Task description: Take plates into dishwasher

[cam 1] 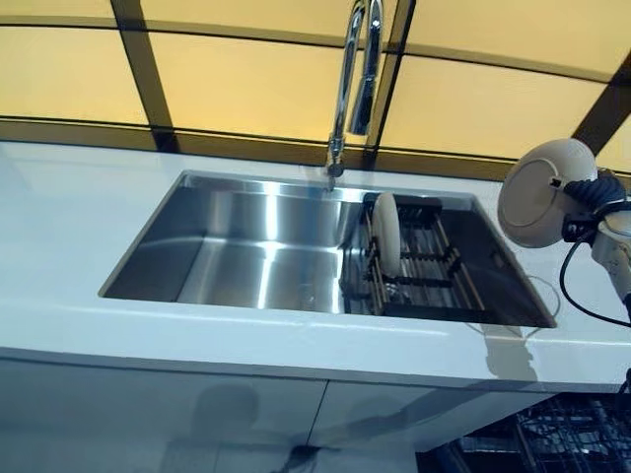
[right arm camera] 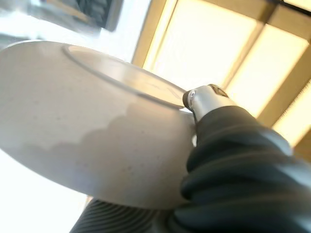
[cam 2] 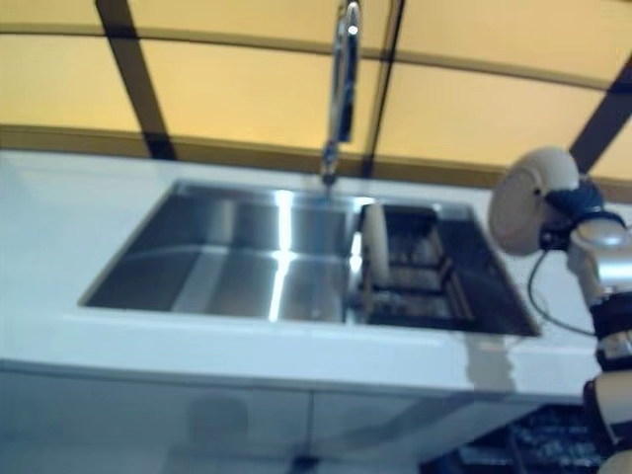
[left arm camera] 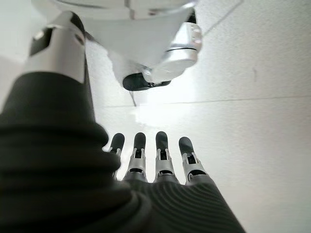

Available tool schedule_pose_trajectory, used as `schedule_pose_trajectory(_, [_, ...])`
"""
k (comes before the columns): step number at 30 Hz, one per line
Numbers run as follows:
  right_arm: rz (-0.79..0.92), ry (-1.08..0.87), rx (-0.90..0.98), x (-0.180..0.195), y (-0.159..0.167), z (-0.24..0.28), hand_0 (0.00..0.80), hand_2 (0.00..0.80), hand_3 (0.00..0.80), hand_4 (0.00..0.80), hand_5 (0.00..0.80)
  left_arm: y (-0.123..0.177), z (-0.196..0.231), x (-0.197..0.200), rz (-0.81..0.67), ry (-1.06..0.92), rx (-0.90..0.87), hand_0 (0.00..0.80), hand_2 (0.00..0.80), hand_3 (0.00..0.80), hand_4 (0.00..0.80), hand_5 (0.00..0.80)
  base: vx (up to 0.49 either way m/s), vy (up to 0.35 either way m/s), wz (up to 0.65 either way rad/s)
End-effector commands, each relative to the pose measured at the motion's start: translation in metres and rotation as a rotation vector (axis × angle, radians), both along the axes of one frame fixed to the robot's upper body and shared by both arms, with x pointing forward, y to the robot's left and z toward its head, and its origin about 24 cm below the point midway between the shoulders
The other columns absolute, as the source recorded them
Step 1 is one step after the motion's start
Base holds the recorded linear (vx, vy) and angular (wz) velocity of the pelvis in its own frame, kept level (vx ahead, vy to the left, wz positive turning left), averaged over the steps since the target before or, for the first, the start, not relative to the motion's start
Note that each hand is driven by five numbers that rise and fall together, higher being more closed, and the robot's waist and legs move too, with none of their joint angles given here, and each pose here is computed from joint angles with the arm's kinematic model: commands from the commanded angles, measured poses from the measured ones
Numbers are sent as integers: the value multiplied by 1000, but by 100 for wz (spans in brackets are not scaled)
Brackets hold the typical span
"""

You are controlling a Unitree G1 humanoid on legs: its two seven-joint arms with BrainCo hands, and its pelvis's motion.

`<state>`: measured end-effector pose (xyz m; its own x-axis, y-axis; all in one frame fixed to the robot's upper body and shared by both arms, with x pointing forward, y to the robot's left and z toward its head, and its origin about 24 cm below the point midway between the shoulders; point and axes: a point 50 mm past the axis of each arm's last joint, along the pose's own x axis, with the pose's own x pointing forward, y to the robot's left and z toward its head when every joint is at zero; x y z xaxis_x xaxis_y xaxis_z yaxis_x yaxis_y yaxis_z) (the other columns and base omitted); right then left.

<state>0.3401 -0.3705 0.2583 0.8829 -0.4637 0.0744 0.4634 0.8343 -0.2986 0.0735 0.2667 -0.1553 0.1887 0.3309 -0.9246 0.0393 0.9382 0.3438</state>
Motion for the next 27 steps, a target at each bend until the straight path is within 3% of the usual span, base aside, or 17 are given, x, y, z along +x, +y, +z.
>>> schedule_pose_trajectory(1, [-33,-131,-143,-18,-10,61,800,800,800,800,800,11,0,-13,-7,87,65,0,0,0,0,0,-25,66,-29])
schedule_pose_trajectory(11, [-104,-95,-193,-44,-36,69,800,800,800,800,800,12,1,-9,2,87,74,0,0,0,0,0,-39,44,-21])
schedule_pose_trajectory(27, [-168,43,-204,-74,-71,39,800,800,800,800,800,17,4,2,-2,71,103,0,0,0,0,0,-36,-11,-11])
